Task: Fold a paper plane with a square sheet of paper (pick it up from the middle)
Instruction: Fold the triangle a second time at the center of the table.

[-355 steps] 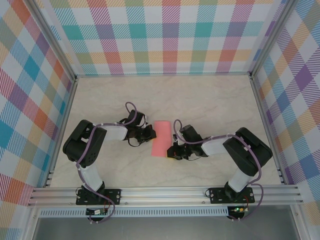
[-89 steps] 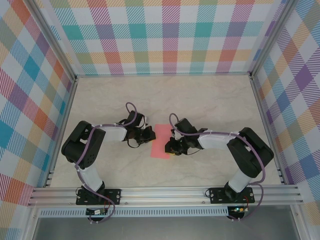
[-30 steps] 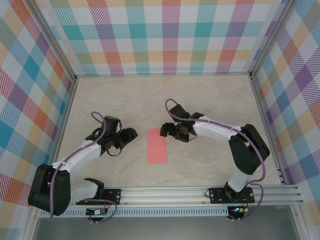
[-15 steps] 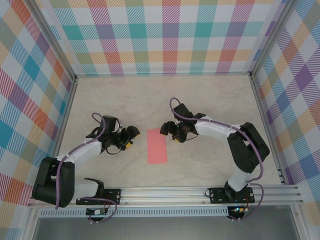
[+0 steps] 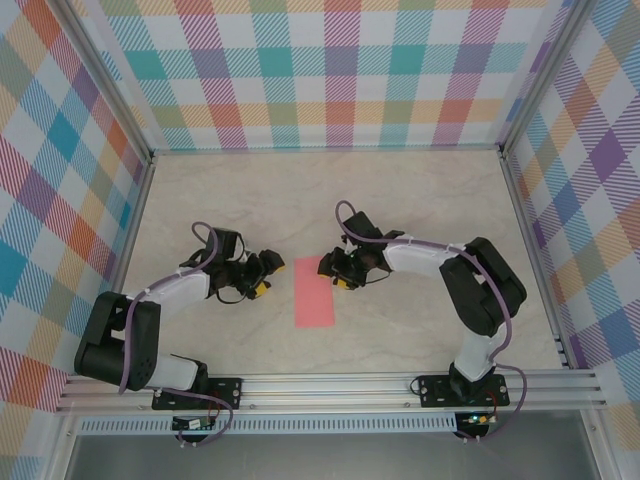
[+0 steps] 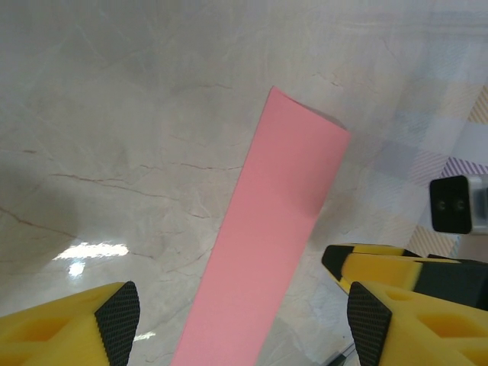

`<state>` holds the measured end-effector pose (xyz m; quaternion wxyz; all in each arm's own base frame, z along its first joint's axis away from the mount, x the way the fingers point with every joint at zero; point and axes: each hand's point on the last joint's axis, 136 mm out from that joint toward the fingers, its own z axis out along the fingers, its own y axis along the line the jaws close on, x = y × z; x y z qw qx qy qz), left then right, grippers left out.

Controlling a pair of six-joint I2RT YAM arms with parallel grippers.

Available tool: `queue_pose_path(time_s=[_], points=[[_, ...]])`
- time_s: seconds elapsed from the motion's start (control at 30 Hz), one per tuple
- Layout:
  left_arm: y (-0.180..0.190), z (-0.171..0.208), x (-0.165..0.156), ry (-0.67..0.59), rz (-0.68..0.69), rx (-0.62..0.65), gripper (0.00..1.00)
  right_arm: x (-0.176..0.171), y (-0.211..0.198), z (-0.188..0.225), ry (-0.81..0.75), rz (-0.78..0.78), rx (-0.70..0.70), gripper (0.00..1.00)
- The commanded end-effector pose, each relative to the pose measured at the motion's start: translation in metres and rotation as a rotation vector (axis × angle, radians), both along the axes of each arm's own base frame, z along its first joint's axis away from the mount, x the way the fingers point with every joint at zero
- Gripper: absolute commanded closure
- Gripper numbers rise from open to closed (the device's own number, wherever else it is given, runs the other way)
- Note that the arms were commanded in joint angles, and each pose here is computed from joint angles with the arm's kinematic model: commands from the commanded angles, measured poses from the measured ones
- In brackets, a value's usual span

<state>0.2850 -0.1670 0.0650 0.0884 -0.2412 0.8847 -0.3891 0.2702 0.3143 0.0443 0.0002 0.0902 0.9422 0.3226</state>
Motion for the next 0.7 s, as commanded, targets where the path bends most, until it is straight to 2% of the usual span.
queue_pose_path(time_s=[0.0, 0.67], points=[[-0.002, 0.008, 0.006, -0.015, -0.01, -0.027, 0.26, -0.005, 0.009, -0.001, 0.018, 0.028, 0.035, 0.51], [-0.011, 0.003, 0.003, 0.001, -0.046, -0.034, 0.25, -0.022, -0.007, -0.037, 0.095, 0.016, -0.049, 0.51]])
